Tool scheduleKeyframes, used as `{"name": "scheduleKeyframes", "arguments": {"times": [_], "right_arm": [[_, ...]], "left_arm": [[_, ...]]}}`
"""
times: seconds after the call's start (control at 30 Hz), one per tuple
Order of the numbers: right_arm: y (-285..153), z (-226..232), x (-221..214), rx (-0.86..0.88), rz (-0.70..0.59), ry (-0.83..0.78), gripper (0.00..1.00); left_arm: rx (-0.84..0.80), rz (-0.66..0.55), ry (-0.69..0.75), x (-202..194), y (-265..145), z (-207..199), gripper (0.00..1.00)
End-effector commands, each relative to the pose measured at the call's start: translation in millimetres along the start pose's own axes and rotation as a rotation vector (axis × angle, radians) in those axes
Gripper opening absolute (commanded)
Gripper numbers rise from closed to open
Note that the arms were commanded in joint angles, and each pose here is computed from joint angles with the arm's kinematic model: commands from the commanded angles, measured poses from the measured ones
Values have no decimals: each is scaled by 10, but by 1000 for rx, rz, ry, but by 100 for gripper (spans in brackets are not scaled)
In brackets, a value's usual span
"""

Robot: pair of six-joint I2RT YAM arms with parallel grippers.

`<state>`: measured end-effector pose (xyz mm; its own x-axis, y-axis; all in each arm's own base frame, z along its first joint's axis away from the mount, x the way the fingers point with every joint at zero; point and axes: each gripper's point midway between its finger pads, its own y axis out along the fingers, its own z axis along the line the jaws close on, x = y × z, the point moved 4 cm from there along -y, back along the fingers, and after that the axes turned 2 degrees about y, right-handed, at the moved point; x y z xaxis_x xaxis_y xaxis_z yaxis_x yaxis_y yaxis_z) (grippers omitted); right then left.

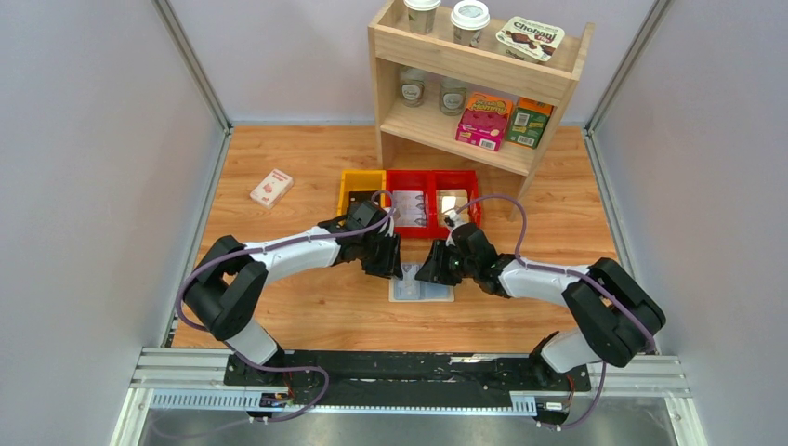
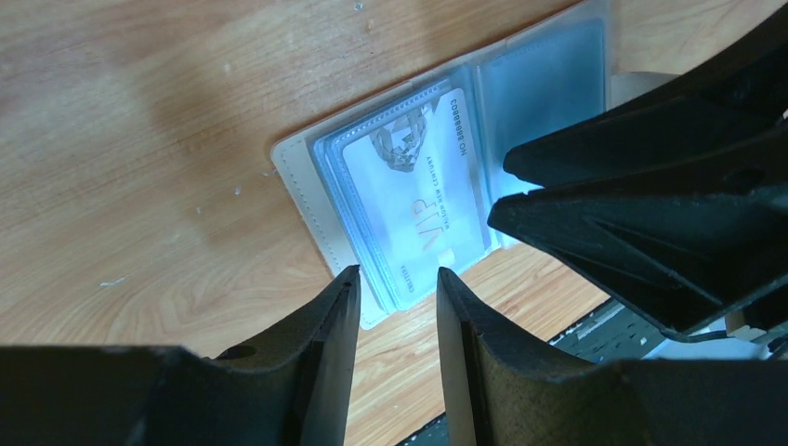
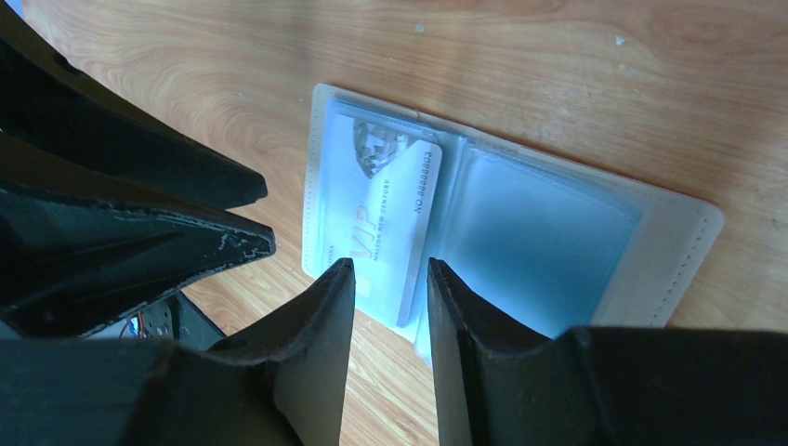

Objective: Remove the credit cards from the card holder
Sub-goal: Remove the credit card from the card holder.

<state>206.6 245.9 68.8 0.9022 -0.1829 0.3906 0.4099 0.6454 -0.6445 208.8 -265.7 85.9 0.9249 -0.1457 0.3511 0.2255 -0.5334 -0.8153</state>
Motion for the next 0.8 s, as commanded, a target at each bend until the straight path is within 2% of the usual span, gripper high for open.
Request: {"name": "scheduleKeyframes", "arguments": {"times": [0.0,0.4,0.77], "right_arm": [[70,154,151,76,-10,25,37],[132,223,150,134,34,14,36],[72,389,171,235,35,-23,33]], "left_arm": [[-51,-15,29,101,40,-142,44],[37,60,-27,-84,204,52,34],[59,75,-39,-139,225,106,19]]}}
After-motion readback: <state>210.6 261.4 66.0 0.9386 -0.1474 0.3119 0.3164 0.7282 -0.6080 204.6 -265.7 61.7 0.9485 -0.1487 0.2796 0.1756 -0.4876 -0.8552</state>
